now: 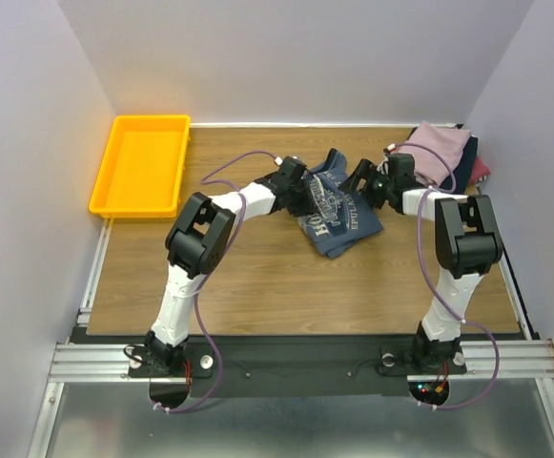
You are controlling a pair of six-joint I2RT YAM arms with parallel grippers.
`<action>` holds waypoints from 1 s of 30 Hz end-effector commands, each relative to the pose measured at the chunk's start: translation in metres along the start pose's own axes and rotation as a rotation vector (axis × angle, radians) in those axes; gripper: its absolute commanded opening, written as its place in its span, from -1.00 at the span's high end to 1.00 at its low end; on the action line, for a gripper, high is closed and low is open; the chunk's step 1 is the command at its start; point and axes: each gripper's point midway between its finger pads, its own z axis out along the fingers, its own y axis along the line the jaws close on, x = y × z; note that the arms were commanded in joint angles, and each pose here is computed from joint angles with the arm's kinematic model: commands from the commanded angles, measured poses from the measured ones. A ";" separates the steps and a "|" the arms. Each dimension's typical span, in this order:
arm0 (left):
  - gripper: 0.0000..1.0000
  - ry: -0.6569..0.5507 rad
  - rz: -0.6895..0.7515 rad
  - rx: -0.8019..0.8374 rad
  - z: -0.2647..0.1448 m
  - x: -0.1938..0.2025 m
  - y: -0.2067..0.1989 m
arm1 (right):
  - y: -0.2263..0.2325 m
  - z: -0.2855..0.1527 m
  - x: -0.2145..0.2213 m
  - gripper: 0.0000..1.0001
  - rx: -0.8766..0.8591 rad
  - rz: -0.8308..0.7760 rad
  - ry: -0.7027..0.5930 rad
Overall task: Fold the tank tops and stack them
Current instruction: Fold the tank top
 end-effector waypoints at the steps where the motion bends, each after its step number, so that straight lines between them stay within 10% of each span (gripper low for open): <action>1: 0.31 -0.007 0.026 -0.018 0.004 -0.008 0.001 | -0.025 0.013 0.053 -0.68 0.093 -0.007 0.148; 14: 0.31 -0.012 0.053 0.015 0.000 -0.020 -0.015 | -0.028 0.016 0.062 0.56 0.108 -0.053 0.177; 30: 0.31 -0.192 0.035 -0.019 -0.058 -0.076 -0.016 | -0.014 0.037 0.037 0.57 0.090 -0.293 0.171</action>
